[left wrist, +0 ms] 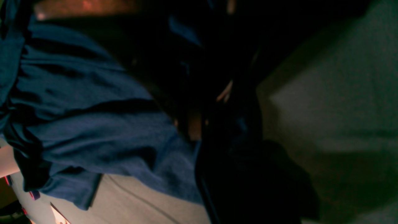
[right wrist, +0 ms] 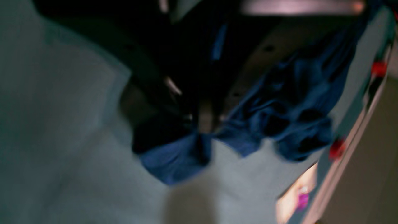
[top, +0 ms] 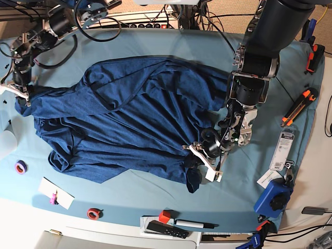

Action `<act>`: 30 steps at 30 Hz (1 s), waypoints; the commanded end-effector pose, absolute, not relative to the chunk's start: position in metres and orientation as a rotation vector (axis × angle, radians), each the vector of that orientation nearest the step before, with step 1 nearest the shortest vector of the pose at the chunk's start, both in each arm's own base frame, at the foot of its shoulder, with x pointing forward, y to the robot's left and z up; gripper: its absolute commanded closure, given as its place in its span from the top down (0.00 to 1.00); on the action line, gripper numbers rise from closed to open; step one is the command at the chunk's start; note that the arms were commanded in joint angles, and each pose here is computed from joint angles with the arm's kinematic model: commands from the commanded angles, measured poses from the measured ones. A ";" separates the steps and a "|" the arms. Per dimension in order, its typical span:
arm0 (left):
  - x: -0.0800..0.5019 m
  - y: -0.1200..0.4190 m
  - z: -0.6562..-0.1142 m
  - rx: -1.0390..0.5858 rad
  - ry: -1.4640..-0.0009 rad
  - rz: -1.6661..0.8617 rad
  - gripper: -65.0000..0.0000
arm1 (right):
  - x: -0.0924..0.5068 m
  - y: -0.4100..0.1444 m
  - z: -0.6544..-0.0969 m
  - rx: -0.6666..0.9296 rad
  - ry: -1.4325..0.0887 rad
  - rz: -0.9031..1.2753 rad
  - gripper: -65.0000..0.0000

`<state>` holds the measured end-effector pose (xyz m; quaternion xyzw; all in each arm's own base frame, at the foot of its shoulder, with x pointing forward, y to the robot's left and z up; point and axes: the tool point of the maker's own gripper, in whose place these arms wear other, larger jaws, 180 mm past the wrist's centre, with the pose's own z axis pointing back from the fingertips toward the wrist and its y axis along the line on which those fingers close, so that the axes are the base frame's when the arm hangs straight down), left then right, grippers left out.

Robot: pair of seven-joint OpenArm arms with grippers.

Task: Layout the t-shirt on the table in an organized manner, then fold the t-shirt properly
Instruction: 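Move the right gripper to the shirt collar corner and grasp it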

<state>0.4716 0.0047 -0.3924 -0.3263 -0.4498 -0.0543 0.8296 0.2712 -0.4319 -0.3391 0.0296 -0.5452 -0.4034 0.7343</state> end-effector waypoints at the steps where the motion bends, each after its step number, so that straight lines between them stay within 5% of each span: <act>1: 0.482 0.006 -0.379 -0.690 -0.980 -0.133 0.00 | 0.277 -0.436 -0.322 0.065 -1.247 -0.839 0.00; 30: 0.482 0.006 -0.379 -0.690 -0.981 -0.134 0.00 | 0.182 -0.464 -0.317 0.112 -1.188 -0.806 0.00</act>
